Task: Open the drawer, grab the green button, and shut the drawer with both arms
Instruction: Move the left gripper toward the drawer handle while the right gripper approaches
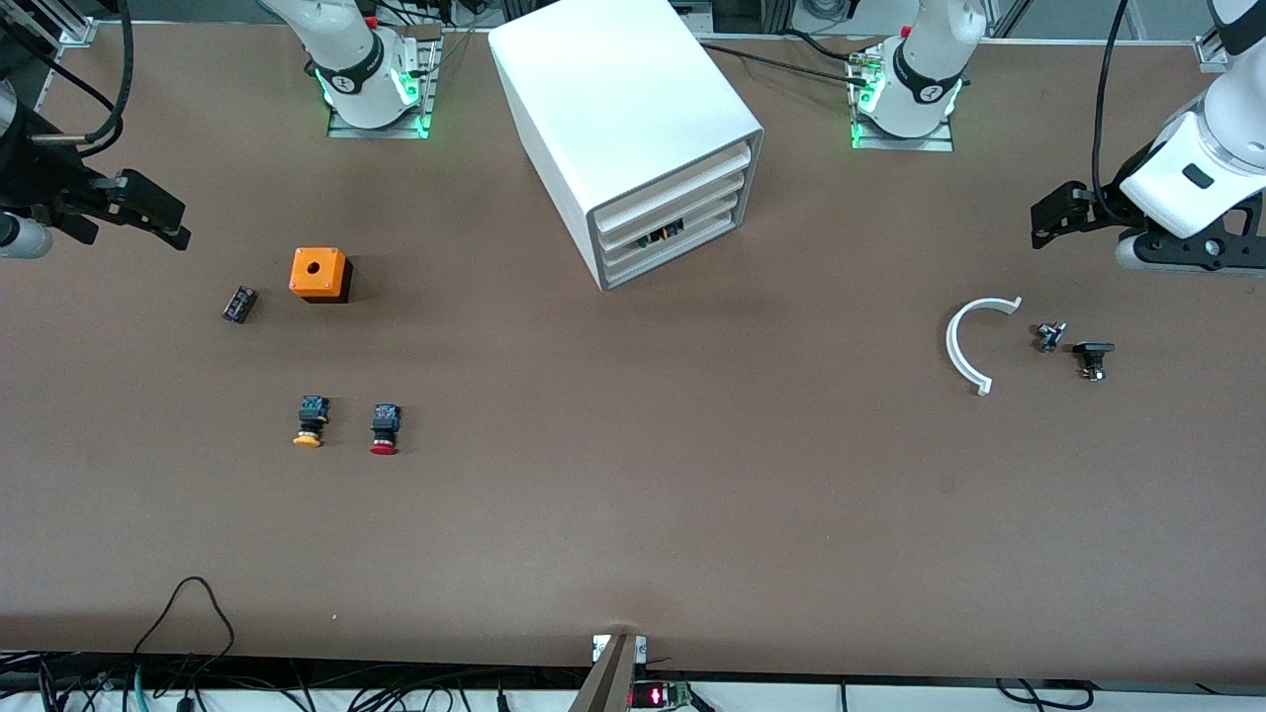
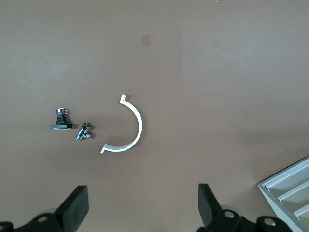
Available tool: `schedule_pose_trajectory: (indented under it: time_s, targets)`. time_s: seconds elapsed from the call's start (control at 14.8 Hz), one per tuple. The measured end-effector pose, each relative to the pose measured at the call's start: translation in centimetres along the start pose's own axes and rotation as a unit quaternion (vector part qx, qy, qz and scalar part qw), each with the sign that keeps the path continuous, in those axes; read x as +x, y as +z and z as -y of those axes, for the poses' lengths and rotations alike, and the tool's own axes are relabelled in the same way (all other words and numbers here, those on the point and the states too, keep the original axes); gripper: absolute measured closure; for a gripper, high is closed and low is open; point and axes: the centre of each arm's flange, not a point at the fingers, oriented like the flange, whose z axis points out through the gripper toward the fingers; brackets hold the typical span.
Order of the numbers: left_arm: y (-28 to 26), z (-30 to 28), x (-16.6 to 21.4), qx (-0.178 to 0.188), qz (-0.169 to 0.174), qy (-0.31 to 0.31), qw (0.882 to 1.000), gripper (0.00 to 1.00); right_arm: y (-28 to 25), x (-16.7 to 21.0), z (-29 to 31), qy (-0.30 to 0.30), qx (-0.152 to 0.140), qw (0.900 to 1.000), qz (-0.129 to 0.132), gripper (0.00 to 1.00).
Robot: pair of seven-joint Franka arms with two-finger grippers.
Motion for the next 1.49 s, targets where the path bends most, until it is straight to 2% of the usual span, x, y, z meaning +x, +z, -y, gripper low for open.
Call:
schedule_pose_trajectory:
  time_s: [0.61,0.95,1.08,1.28,1.49]
  targets:
    - [0.0,-0.2,0.0,0.0,0.001,0.002,1.0,0.0,0.1,0.0,-0.1,0.003,0.012,1.0,0.004,0.0]
    - [0.1,-0.4,-0.1,0.0,0.004,0.003,1.0,0.0,3.1,-0.3,-0.5,0.006,0.005,0.999,0.051,0.0]
    - [0.3,-0.7,-0.5,-0.006,0.023,0.005,1.0,0.0,4.9,0.3,-0.3,0.005,0.004,0.998,0.06,0.0]
    - [1.1,-2.6,-1.8,-0.055,0.077,0.017,0.995,0.0,7.6,2.0,0.3,0.036,0.008,0.997,0.061,0.0]
    - [1.9,-4.2,-2.5,-0.101,0.118,0.032,0.987,0.0,10.7,3.5,2.6,0.075,0.011,0.995,0.064,0.0]
